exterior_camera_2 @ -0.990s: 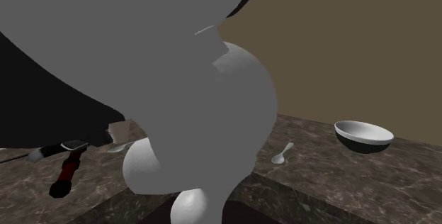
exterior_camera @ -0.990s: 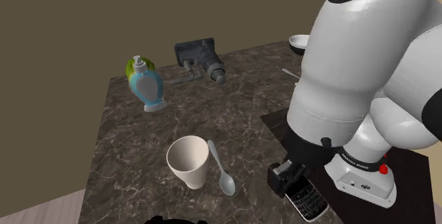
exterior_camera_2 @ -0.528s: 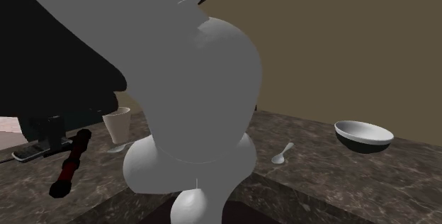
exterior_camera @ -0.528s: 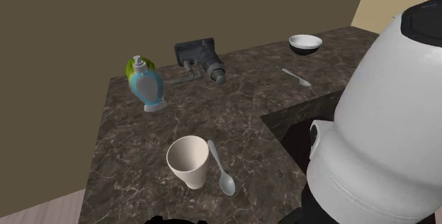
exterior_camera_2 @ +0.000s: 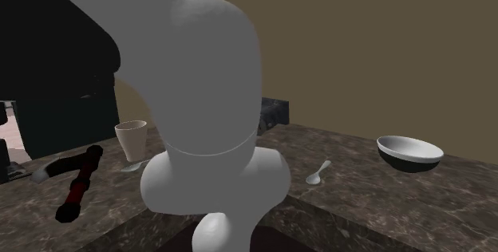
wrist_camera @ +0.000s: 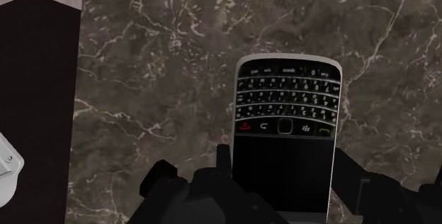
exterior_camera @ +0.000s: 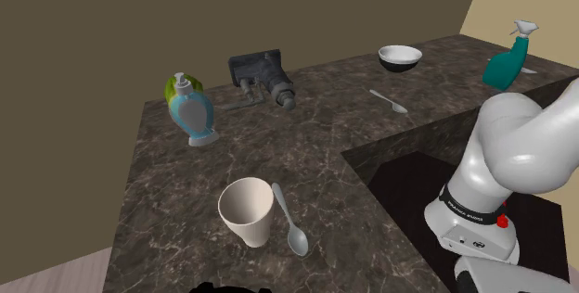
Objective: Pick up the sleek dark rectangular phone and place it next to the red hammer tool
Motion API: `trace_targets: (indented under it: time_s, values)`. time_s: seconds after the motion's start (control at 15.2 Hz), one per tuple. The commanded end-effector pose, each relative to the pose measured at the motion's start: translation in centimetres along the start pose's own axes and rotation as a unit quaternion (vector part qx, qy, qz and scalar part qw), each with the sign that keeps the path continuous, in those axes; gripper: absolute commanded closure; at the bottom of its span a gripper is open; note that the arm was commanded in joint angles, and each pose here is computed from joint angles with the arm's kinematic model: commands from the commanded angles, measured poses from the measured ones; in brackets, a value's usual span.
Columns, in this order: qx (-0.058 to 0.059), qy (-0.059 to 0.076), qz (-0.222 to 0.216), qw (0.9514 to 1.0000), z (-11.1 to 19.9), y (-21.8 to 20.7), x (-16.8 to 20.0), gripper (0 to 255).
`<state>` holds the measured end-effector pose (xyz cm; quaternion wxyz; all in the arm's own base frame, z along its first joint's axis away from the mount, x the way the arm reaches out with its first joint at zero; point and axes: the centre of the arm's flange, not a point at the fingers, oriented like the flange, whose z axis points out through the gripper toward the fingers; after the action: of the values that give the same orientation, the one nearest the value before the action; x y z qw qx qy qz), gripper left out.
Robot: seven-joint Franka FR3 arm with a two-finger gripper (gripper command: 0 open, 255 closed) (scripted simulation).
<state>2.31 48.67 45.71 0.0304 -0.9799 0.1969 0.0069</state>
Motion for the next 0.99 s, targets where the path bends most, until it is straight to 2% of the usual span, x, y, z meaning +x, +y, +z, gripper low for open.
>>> trace_targets:
  time_s: [0.0, 0.33, 0.92]
  values:
    - [0.0, -0.001, 0.0, 1.0, 0.0, -1.4, -2.4, 255]
    - [0.0, -0.001, 0.0, 1.0, 0.3, -4.8, -8.1, 255]
    - [0.0, -0.001, 0.0, 1.0, 5.1, -4.5, -7.9, 255]
